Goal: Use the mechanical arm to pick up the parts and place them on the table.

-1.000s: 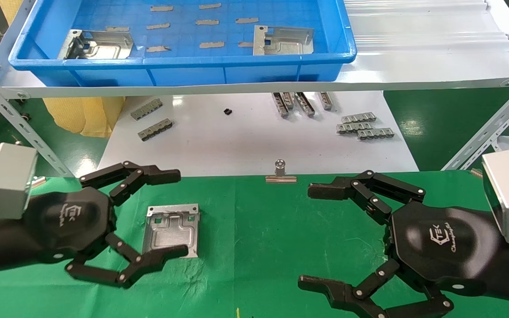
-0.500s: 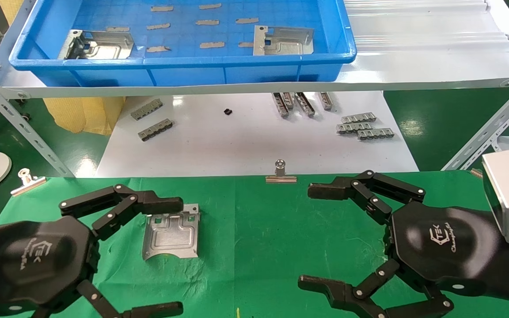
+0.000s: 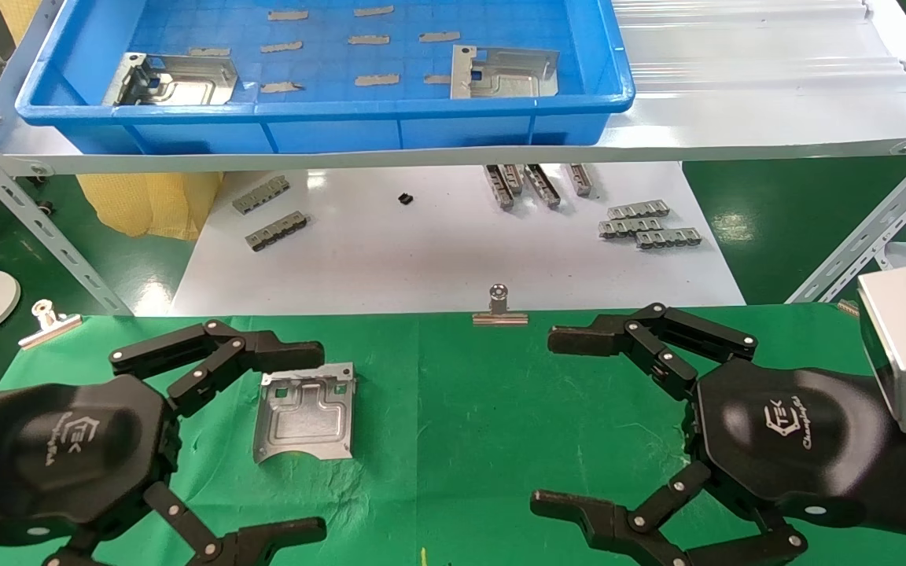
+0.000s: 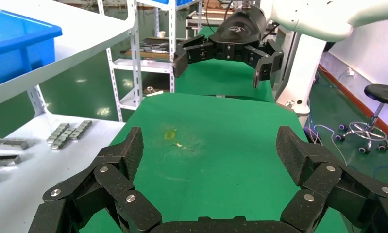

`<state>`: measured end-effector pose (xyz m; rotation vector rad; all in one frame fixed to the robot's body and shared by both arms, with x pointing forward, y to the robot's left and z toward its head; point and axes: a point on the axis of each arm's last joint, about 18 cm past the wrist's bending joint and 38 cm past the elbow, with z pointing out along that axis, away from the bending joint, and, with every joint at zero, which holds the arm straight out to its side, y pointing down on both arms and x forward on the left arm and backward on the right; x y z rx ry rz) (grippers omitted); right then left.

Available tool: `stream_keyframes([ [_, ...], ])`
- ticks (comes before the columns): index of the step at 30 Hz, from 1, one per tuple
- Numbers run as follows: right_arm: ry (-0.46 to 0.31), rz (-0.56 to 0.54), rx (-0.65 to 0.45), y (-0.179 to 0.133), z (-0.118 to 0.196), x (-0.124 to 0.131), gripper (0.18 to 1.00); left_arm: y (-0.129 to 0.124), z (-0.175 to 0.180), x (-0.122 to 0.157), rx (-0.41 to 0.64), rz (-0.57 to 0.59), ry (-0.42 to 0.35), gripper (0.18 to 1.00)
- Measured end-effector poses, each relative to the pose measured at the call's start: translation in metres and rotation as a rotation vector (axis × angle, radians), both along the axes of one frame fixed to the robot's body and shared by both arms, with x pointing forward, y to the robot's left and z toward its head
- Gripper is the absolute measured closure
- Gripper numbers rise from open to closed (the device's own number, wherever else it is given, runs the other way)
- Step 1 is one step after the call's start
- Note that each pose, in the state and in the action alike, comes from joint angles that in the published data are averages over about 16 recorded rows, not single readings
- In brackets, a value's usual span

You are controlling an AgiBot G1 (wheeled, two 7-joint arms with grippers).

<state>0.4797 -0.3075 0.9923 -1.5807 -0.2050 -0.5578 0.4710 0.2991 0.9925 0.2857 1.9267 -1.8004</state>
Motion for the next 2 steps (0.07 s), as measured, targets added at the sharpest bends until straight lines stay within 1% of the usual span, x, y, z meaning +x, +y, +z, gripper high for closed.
stream_keyframes([
  [2,0.000,0.000,0.000,0.0000,0.0000,0.0000,0.179,0.0001,-0.0001,0.0004,0.000,0.001,0.000,0.184],
])
